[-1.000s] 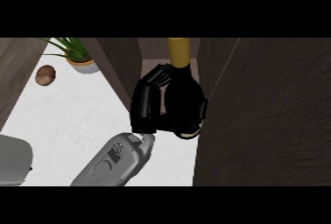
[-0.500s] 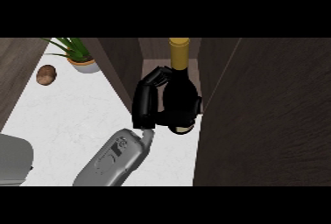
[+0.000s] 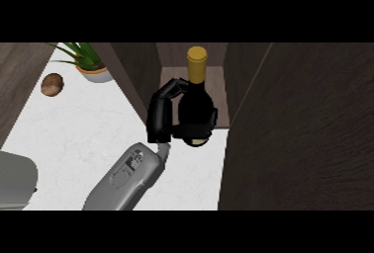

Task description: Pick up the wine, place it into the cabinet and close the cabinet

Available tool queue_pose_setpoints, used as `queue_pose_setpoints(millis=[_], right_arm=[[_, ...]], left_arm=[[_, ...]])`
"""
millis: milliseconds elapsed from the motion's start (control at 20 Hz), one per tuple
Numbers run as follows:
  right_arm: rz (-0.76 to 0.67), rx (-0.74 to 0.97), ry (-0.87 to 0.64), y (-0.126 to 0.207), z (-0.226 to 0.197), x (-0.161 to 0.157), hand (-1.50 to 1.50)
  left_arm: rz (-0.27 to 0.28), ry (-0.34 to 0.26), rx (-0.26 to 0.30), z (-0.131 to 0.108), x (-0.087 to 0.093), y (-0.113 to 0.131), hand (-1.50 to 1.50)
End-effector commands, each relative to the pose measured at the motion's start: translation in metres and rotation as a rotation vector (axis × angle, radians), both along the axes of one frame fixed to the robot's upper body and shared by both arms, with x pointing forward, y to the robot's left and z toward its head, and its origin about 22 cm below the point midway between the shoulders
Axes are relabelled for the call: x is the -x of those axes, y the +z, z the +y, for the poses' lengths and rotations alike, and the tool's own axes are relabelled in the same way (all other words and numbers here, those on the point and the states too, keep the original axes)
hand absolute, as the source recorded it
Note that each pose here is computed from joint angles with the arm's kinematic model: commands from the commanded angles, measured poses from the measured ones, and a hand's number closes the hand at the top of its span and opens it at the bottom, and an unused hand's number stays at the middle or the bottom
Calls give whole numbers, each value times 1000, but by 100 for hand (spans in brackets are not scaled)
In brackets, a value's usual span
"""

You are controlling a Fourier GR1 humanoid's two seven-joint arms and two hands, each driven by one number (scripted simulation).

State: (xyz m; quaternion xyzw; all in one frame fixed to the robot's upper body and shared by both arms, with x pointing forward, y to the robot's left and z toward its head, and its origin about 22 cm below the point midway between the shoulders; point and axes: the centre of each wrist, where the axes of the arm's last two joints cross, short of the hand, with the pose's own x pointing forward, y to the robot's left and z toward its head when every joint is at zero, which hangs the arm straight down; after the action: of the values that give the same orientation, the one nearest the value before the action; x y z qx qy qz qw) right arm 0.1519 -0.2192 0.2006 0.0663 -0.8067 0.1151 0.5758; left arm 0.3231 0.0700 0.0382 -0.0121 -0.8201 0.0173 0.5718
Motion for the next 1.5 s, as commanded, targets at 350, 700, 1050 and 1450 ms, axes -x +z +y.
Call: queue_pose_setpoints(millis=[350,700,1050,1450], right_arm=[[-39,-56,37,10,8,20,-150],[-33,-27,46,20,-9,25,-150],[-24,-58,58,5,2,14,-150],[-39,-64,69,10,-9,21,-150]], left_arm=[[16,38,17,14,-27,-5,150],[63,38,41,21,-50,-4,150],[102,49,-7,18,-77,4,150],[18,87,-58,24,-86,-4,150]])
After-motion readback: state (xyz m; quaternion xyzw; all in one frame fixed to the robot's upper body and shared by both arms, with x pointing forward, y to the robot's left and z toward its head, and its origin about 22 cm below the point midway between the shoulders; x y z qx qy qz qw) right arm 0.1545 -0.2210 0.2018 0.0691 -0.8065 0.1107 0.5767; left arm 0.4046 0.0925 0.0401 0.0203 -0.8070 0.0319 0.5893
